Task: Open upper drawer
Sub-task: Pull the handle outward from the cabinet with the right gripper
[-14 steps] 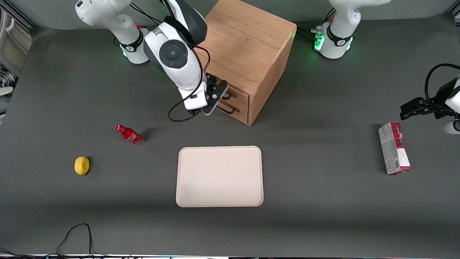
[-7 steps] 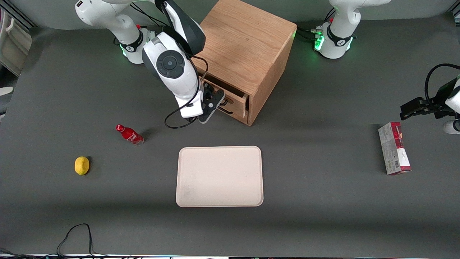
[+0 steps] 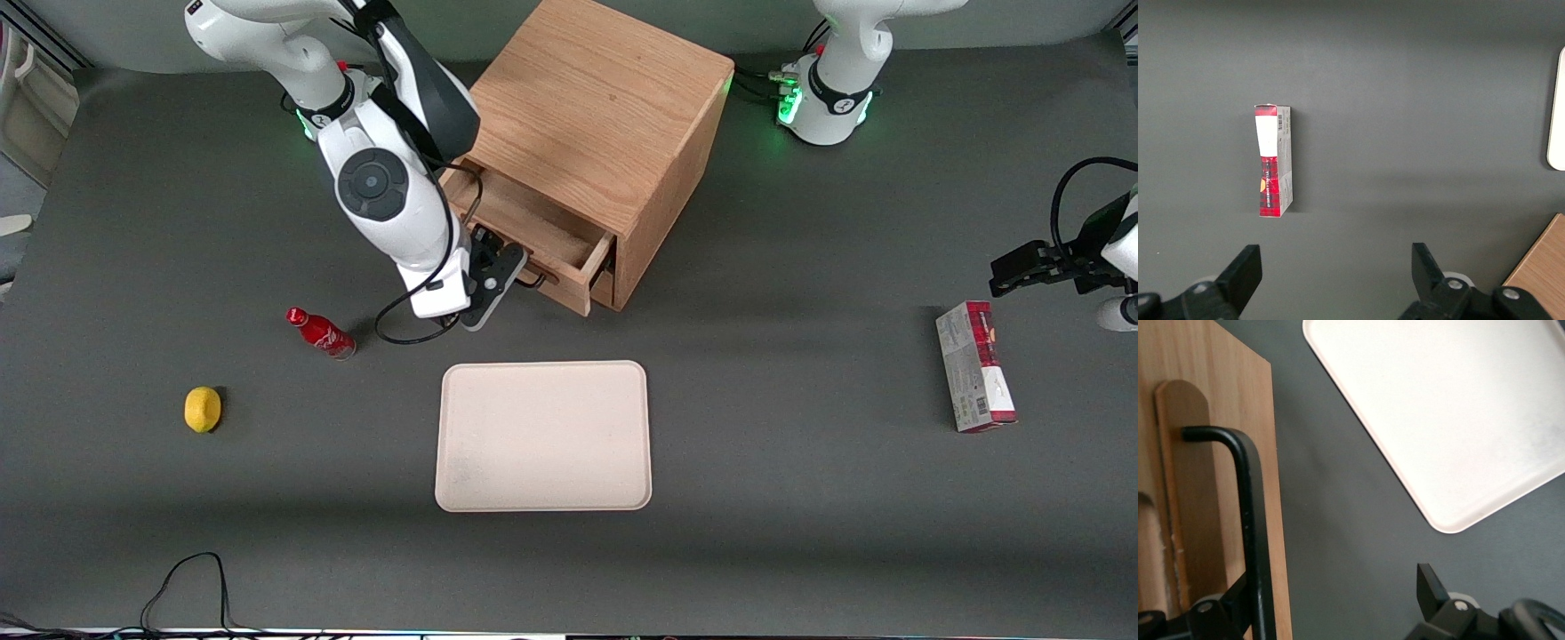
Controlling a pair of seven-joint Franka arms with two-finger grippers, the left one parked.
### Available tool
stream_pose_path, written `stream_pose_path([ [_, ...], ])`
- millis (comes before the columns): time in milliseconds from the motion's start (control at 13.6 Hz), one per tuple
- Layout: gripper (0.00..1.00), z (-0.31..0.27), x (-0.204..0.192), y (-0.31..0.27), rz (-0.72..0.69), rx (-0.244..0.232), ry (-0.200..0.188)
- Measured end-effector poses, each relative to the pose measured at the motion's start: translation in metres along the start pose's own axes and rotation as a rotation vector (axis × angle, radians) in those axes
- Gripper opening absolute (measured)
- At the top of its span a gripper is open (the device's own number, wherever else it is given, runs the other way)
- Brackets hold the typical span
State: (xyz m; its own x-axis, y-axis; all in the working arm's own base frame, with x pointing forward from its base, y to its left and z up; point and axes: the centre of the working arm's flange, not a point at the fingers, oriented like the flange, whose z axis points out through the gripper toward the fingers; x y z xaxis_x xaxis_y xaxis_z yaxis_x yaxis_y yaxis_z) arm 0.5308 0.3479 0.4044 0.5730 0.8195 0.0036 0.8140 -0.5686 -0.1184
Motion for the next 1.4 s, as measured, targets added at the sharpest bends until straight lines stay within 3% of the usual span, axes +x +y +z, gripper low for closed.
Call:
stream_pose_path([
  [664, 1.0, -0.001, 0.002, 0.052, 0.036, -0.013, 0.019],
  [1033, 1.0, -0.008, 0.004, 0.088, 0.061, -0.048, -0.005],
  [1402, 1.0, -0.008, 0.003, 0.118, 0.08, -0.056, -0.002],
])
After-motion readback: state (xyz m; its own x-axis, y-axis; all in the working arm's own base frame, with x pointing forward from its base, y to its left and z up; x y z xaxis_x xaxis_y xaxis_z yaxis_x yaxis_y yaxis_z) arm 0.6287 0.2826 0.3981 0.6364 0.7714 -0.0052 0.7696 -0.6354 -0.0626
